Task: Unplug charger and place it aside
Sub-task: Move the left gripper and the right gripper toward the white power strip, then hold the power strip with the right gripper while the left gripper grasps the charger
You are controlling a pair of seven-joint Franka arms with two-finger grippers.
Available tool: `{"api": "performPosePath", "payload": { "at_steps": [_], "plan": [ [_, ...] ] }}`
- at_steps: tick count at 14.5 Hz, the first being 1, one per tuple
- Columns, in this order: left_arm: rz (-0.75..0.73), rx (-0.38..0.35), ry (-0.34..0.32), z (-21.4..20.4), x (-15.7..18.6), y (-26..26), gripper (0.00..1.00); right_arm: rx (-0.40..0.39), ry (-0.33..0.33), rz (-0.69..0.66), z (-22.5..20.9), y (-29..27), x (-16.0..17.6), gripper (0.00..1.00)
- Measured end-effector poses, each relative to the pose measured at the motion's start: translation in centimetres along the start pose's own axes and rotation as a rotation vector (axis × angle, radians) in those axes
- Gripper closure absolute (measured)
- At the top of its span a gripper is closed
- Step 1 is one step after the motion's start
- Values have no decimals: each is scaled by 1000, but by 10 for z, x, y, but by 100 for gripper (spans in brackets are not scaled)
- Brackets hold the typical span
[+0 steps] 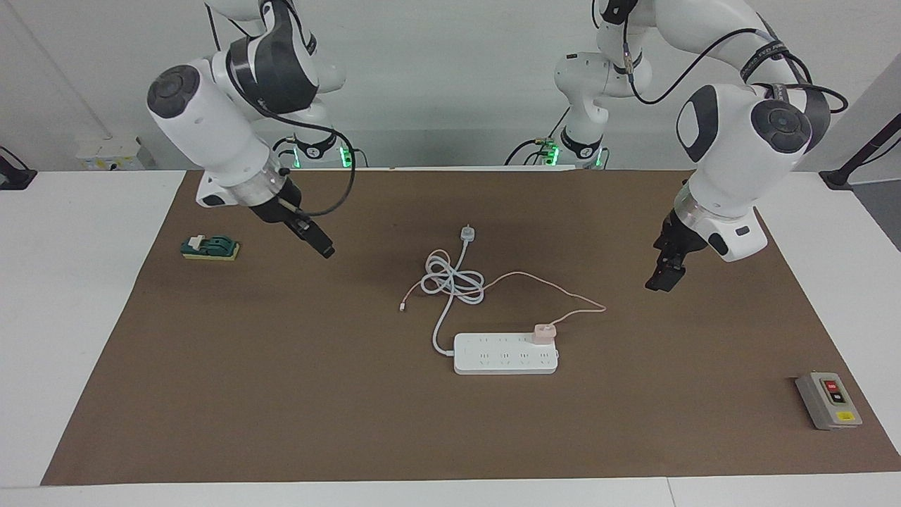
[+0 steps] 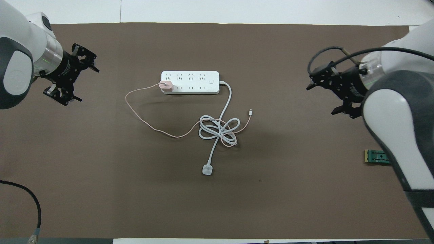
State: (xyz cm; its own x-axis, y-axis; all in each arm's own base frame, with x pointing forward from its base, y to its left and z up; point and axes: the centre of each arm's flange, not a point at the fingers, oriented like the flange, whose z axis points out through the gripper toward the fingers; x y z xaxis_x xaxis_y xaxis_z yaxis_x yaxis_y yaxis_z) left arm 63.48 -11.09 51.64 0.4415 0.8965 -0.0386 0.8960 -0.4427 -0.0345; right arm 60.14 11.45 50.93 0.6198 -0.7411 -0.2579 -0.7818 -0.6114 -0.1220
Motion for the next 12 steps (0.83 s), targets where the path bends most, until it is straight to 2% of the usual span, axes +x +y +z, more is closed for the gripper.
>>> {"api": "performPosePath", "payload": {
  "at_steps": [2, 6, 9, 12],
  "plan": [
    [-88, -25, -4, 0, -2, 5, 0, 79, -68, 198, 33, -31, -13, 0],
    [-169, -52, -29, 5, -4, 12, 0, 114, -195, 468, 92, -75, -30, 0],
    [-257, -88, -29, 20, -5, 27, 0, 113, -311, 587, 131, -105, -23, 0],
    [-298, -83, -32, 52, -35, 50, 0, 128, -405, 658, 173, -120, -10, 0]
  ]
}}
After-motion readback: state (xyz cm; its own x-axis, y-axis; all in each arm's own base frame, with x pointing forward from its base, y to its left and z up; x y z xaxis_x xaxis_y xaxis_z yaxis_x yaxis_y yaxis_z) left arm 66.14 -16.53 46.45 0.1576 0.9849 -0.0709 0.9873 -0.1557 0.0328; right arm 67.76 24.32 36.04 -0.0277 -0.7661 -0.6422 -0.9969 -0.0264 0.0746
